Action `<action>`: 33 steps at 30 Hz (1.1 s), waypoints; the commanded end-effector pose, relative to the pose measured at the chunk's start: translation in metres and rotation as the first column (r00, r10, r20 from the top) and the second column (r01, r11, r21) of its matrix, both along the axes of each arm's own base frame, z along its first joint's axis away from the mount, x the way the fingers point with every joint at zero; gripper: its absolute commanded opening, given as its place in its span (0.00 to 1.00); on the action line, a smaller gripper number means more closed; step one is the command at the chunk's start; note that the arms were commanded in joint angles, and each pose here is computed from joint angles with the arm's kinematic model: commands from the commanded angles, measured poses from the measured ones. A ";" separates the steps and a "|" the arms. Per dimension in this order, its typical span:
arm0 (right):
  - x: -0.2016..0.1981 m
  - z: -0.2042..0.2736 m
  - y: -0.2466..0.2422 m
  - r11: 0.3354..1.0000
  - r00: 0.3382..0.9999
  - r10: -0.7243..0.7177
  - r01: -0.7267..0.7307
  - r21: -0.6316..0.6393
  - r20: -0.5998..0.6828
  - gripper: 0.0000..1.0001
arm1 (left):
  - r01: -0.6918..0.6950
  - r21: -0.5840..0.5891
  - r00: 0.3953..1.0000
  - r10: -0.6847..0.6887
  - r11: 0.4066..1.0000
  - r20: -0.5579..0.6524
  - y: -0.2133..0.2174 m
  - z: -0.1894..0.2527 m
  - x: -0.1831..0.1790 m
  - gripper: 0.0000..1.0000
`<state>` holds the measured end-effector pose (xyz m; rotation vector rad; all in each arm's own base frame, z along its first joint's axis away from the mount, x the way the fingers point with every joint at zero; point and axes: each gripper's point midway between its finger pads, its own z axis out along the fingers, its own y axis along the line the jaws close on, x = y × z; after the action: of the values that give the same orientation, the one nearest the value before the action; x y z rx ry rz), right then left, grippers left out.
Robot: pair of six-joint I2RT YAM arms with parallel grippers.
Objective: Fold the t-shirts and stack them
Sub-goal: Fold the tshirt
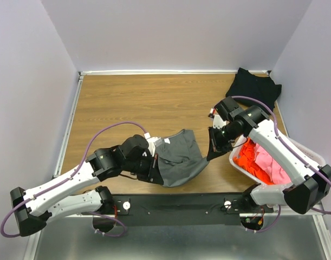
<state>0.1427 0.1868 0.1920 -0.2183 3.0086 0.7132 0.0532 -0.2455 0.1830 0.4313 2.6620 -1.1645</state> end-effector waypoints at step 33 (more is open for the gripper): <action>0.084 0.008 0.010 0.941 0.913 -0.329 0.338 0.000 0.241 0.01 | -0.378 -0.017 0.925 0.377 0.925 -0.054 0.008 -0.015 0.026 0.00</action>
<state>0.2022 0.1947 0.2024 0.1618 2.7956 0.6081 0.0651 -0.2389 0.1714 -0.0355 2.6507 -1.1538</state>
